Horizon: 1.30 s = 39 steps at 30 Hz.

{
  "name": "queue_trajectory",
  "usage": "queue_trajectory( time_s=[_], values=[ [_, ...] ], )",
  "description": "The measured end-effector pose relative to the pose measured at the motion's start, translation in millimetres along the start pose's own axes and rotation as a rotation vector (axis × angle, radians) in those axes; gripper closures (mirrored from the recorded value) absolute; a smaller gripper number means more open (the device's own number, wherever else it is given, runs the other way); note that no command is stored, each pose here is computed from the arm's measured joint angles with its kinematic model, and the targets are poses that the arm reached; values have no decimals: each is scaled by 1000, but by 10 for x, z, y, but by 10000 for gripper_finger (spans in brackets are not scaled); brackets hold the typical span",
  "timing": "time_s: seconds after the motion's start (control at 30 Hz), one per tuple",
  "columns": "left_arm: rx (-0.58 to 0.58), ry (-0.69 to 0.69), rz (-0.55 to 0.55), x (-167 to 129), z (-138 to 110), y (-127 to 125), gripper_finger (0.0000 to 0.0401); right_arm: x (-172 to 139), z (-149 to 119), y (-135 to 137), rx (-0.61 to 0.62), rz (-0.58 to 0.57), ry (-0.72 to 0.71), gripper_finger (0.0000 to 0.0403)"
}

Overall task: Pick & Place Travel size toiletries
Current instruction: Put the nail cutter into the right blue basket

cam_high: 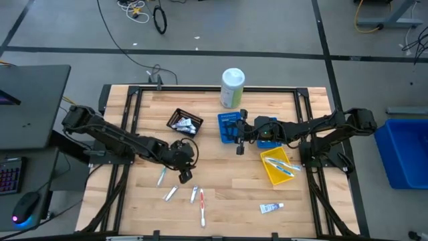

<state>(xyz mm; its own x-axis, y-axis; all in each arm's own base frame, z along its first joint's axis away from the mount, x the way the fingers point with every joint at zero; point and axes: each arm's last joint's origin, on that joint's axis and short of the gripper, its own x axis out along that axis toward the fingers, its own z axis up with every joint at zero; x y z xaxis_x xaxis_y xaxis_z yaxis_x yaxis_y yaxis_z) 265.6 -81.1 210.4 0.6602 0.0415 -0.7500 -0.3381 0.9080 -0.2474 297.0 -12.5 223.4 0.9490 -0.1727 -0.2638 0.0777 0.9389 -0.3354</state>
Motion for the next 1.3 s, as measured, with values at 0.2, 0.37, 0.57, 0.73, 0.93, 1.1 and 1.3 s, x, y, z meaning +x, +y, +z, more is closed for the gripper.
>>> queue_trajectory(
  time_s=[0.2,0.37,0.57,0.73,0.93,1.1,1.3],
  values=[
    [-83,23,-33,-2,-112,-125,259,0,0,0,11,0,0,268],
    [-165,90,-67,31,-267,-260,259,0,1,-1,11,-1,-1,269],
    [-248,225,-82,172,-549,-436,259,0,2,0,21,0,-2,269],
    [-237,353,-37,243,-732,-445,259,-1,2,4,22,2,-2,268],
    [-196,417,110,192,-819,-325,259,-1,5,5,94,2,-4,268],
    [-233,418,93,192,-841,-345,257,-1,7,5,101,1,-7,269],
    [-226,415,62,159,-898,-420,257,-1,7,5,101,2,-7,268]
  ],
)
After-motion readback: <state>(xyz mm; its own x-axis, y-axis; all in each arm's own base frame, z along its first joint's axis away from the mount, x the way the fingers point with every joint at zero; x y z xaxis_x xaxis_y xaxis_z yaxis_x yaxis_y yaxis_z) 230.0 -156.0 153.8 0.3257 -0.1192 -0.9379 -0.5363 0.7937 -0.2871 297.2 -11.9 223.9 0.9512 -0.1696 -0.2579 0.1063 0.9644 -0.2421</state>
